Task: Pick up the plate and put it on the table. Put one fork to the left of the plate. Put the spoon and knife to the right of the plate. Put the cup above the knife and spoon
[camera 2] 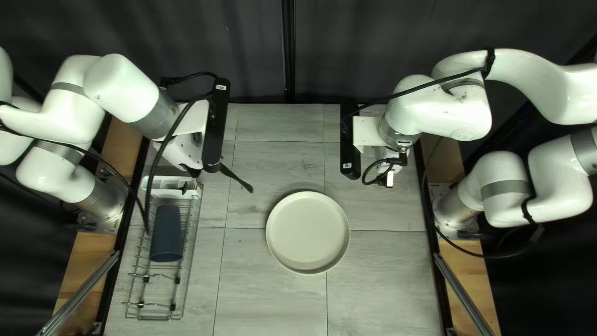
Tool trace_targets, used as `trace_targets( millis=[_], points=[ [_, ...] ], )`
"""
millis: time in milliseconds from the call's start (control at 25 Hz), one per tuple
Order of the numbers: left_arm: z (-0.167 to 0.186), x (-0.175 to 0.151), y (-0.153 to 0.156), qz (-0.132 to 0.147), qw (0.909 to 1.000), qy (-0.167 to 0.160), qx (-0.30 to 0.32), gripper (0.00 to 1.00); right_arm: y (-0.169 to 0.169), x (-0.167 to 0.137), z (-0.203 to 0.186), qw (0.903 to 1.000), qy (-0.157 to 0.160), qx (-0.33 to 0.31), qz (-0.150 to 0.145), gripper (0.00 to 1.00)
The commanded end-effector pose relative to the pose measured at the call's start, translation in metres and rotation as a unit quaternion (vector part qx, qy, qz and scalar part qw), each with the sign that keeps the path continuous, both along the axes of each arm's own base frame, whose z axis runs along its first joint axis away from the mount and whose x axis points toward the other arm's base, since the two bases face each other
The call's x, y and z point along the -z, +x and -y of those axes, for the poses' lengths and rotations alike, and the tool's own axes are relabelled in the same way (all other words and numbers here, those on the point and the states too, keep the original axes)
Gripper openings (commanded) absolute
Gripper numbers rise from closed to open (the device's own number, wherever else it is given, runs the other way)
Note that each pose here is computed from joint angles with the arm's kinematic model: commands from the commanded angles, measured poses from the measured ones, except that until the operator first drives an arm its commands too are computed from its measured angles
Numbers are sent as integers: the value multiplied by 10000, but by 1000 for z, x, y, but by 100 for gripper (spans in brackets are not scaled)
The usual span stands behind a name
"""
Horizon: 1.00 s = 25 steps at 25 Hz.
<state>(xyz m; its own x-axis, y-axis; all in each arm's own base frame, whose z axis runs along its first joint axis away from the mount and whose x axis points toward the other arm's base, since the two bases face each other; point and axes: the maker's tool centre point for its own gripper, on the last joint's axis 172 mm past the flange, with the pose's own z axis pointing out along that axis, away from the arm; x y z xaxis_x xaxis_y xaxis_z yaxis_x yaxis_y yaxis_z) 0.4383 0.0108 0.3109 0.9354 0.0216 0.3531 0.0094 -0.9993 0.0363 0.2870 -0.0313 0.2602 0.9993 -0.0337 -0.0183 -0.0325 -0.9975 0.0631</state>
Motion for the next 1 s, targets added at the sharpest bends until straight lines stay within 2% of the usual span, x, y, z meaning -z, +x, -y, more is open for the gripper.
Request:
trace_targets(
  millis=[40, 800, 840, 1000],
  points=[
    [4, 19, 20, 104, 9998, -137, 75, 0, 0, 0, 0, 10000, 0, 0, 0, 100],
    [6, 24, 22, 136, 9997, -162, 105, 0, 0, 0, 0, 10000, 0, 0, 0, 100],
    [6, 24, 22, 136, 9997, -162, 105, 0, 0, 2, 0, 9999, -79, -67, -1, 100],
    [6, 24, 22, 136, 9997, -162, 105, 0, -4, 15, -5, 9989, -226, 416, 38, 100]
  ],
)
